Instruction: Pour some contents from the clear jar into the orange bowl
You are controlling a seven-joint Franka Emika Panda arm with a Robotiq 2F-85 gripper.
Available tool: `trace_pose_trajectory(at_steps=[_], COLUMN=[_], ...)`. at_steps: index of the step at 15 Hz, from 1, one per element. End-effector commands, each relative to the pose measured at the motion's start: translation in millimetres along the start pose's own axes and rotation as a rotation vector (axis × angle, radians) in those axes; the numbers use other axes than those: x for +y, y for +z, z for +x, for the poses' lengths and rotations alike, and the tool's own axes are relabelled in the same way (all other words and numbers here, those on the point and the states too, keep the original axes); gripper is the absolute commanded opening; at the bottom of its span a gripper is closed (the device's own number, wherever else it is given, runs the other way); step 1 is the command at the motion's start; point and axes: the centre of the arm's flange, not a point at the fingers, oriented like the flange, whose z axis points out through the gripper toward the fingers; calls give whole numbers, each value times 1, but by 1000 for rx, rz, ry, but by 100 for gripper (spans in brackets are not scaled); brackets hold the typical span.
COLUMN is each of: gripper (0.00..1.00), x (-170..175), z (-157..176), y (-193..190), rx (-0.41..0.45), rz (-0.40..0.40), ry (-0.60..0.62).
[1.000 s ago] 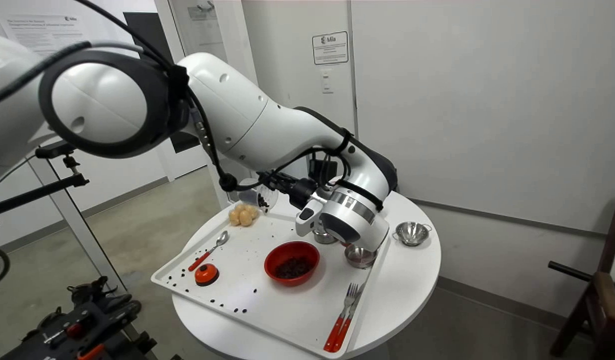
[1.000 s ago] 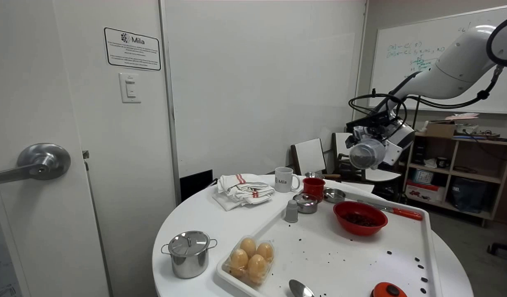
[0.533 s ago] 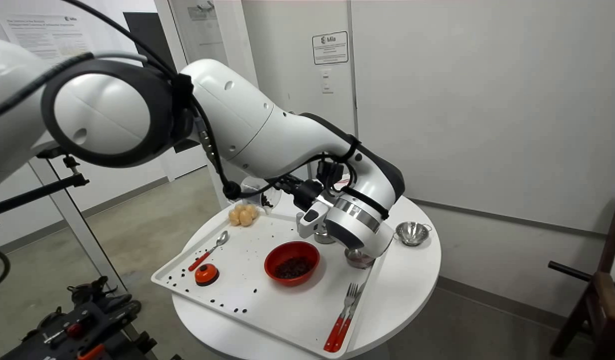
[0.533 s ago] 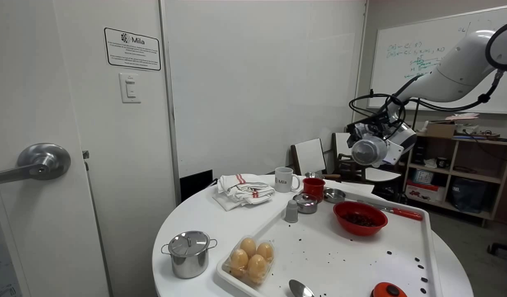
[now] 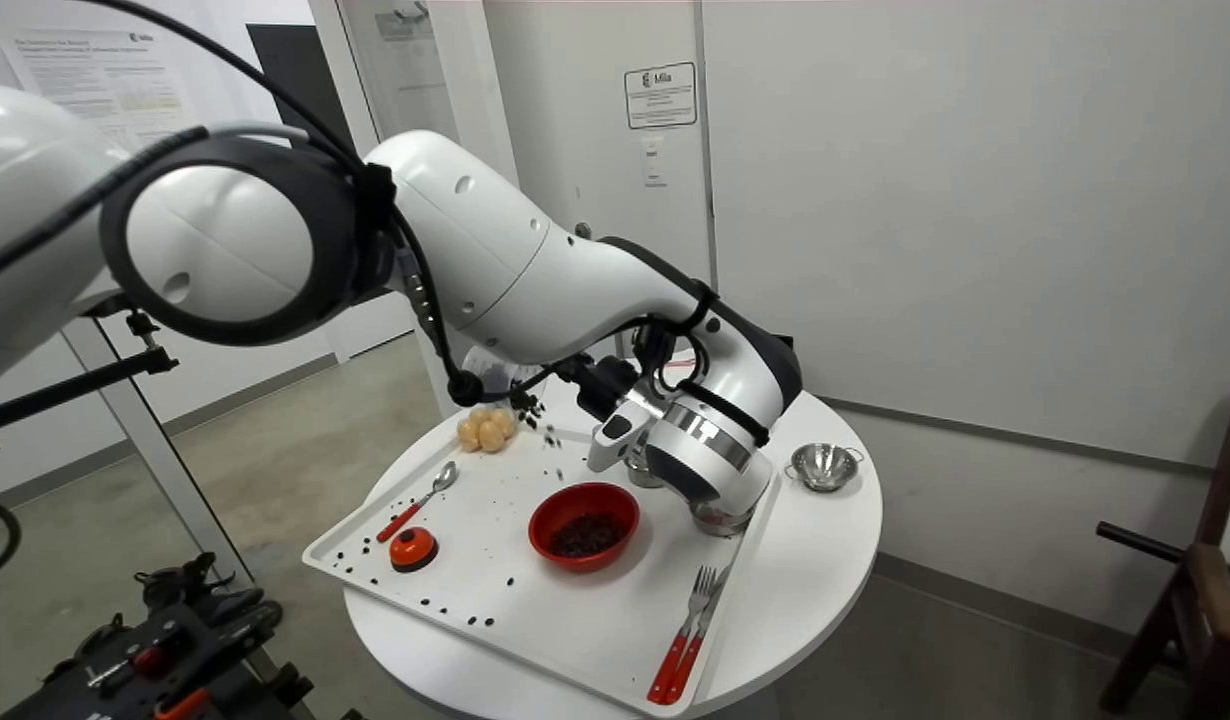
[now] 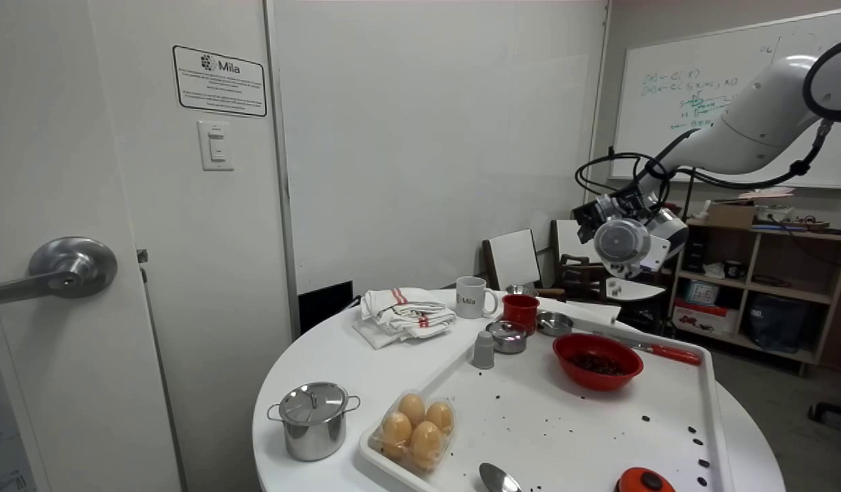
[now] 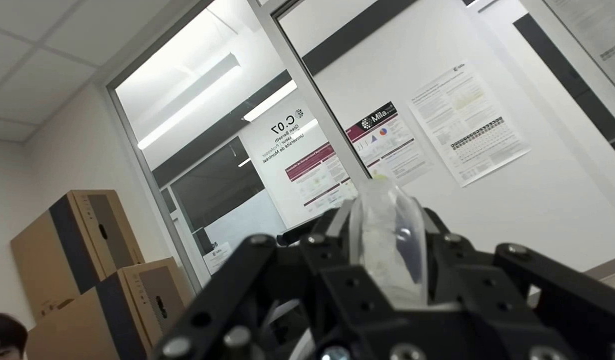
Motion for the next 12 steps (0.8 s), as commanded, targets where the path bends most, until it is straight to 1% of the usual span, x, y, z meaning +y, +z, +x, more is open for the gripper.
trace_pose_trajectory(at_steps=[1,4,6,9,12], gripper=[12,12,12,12,12], x=[-7,-9,-11,-16,-22], z=[-6,-3,-1,5,11], y=[-5,-2,0,8,20], rx=[-19,20,60,138,229], rz=[-14,38,72,105,115], ry=[13,12,14,35,79])
